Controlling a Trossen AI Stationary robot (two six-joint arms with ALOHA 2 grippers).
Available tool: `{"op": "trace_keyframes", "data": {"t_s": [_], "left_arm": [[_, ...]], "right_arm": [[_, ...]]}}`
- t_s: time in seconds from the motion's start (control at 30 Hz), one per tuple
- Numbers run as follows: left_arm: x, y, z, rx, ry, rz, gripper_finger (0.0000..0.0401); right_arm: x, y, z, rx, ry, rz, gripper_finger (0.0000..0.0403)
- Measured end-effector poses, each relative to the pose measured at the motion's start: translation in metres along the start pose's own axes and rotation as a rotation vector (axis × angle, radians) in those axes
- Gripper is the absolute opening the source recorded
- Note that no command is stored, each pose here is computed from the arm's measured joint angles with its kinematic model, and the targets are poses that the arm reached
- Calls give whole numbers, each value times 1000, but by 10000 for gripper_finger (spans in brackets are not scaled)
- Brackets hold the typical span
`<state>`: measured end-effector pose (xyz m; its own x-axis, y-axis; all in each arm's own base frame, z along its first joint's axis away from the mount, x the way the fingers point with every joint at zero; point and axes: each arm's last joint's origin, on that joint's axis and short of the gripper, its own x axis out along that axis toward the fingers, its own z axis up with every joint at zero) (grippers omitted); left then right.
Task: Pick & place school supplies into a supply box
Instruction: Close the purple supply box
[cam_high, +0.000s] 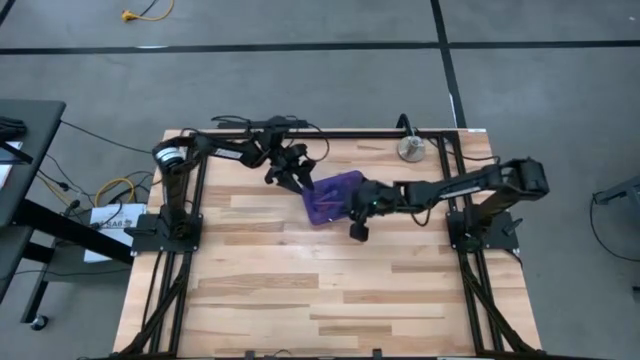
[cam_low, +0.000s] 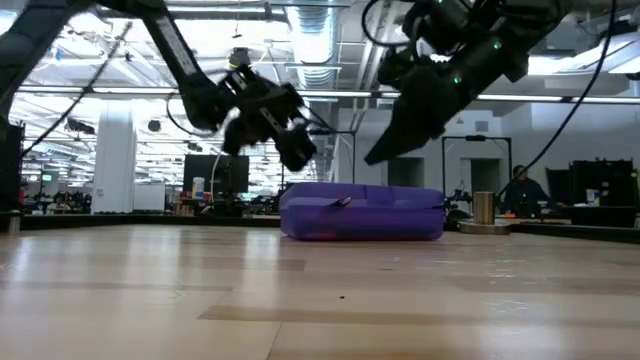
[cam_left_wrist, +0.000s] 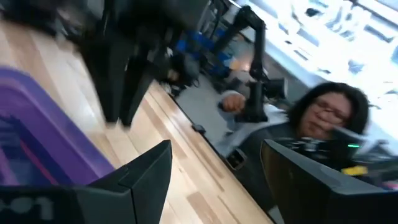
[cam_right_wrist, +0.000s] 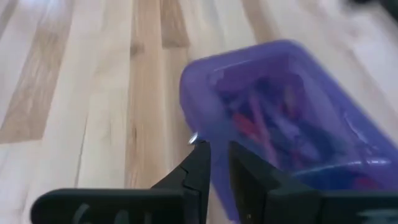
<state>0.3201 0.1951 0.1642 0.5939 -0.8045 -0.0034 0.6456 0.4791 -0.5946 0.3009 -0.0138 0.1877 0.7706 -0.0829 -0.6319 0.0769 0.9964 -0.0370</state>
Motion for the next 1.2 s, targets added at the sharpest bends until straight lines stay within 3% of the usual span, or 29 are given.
{"op": "trace_keyframes", "data": {"t_s": [0.17, 0.27, 0.33, 0.47, 0.53, 0.83, 1.03, 1.2], "left_arm": [[-7, -45, 21, 157, -64, 149, 234], [-16, -68, 33, 276, -133, 324, 234], [-23, -78, 38, 326, -164, 504, 234], [-31, -82, 34, 385, -93, 994, 234], [-32, -80, 30, 368, -51, 1128, 234], [-29, -79, 25, 321, -25, 1132, 234], [-28, -78, 24, 306, -16, 1129, 234], [-28, -79, 23, 304, -15, 1101, 234]], "right_arm": [[11, 18, -8, -25, 41, 44, 38], [9, 34, -4, -51, -5, 83, 27], [8, 42, -2, -66, -28, 106, 18], [9, 46, -2, -34, -38, 116, 2], [16, 45, -4, -22, -38, 109, 2], [60, 40, -3, 16, 56, 107, 0], [65, 40, 0, 12, 90, 98, 0], [65, 30, -3, 24, 159, 22, 0]]}}
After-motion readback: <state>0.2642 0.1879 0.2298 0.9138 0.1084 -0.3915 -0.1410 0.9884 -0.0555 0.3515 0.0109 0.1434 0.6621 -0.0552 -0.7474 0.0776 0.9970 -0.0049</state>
